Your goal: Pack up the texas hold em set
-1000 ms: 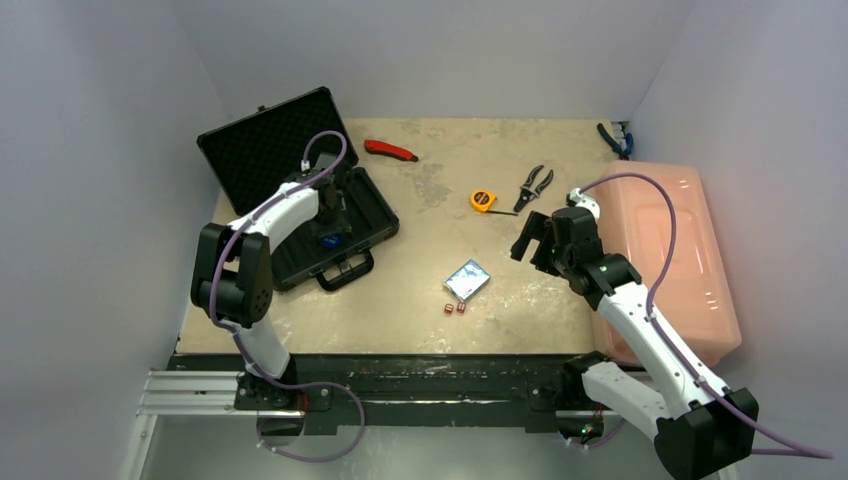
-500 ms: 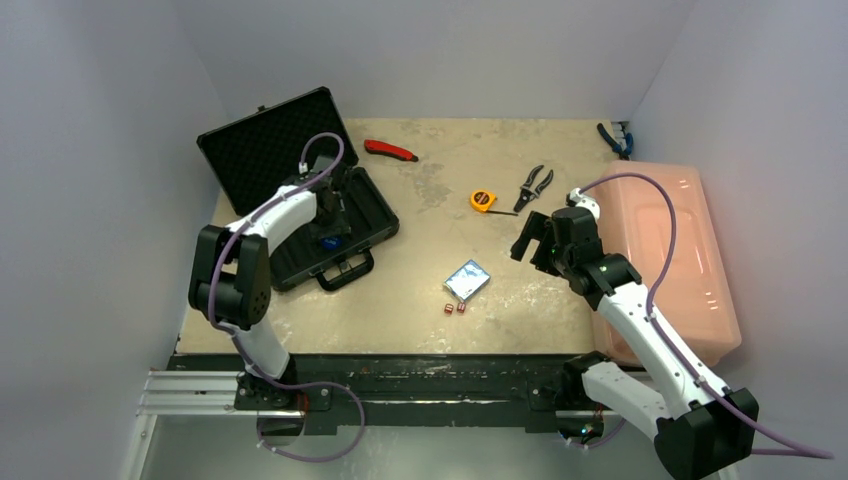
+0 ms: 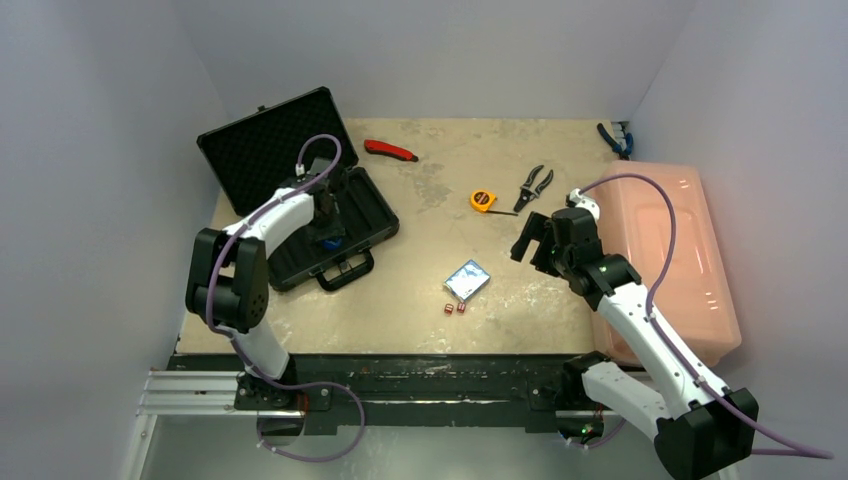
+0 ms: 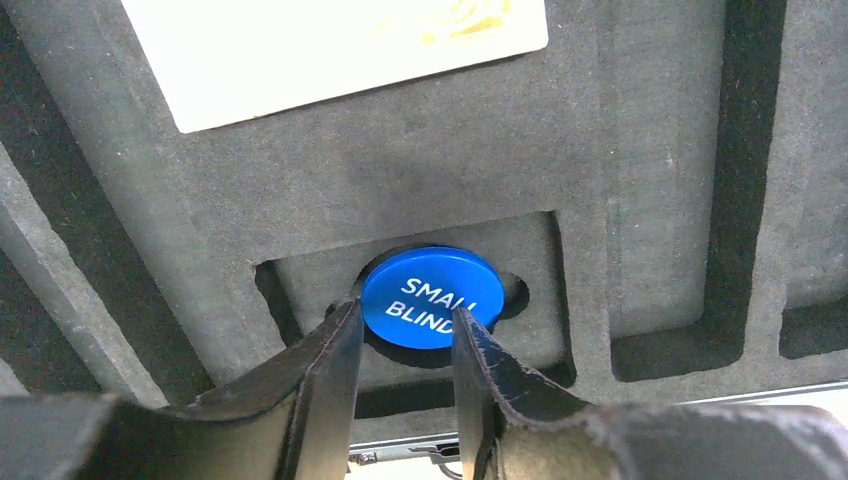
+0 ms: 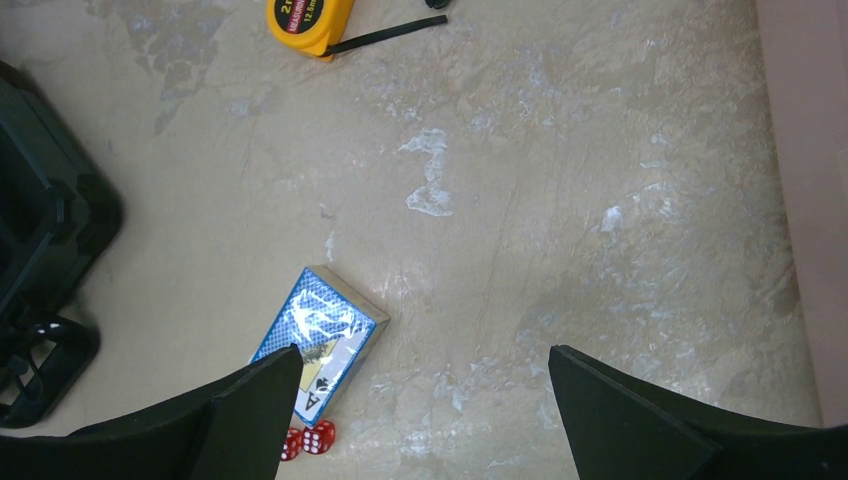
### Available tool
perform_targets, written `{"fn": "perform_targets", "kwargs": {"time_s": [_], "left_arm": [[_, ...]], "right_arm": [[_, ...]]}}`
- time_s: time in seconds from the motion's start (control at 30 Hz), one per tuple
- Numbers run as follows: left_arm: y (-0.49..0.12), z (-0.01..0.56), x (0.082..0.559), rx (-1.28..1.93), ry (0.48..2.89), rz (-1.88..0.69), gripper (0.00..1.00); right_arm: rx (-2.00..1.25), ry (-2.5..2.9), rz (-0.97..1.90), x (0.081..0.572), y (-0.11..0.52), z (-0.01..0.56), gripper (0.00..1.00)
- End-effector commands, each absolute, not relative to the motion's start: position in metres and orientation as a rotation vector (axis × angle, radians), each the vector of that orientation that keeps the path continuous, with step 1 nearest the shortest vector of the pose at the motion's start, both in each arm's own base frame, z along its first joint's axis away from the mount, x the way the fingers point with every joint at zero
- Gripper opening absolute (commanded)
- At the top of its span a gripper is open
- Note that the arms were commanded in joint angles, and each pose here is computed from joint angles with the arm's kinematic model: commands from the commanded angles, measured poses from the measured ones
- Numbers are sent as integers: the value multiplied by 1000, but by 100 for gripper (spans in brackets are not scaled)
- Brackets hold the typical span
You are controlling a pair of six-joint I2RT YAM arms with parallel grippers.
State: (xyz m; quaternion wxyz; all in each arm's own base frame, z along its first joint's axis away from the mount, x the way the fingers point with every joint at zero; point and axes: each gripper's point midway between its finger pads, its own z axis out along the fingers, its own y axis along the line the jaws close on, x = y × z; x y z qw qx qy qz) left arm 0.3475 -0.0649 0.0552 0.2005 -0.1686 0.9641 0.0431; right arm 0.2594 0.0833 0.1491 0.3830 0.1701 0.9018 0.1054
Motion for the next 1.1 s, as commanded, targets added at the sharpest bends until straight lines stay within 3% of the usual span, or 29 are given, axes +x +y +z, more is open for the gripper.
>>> {"fn": "perform_targets", "kwargs": {"time_s": [0.0, 0.23, 0.6, 0.93, 1.07], "left_arm": [[-84, 45, 332, -478, 2765, -2, 39], [-77, 63, 322, -449, 2748, 18, 61], [-72, 102, 336, -363, 2630, 13, 56], [-80, 130, 333, -185, 2492, -102, 57], [-86, 136, 330, -162, 2434, -150, 76]], "right_arm": [[422, 2257, 287, 263, 85, 158, 99], [422, 2256, 288, 263, 85, 158, 99], [423, 2256, 284, 263, 84, 157, 99], [427, 2258, 271, 263, 82, 157, 99], [429, 2256, 262, 264, 81, 157, 99]]}}
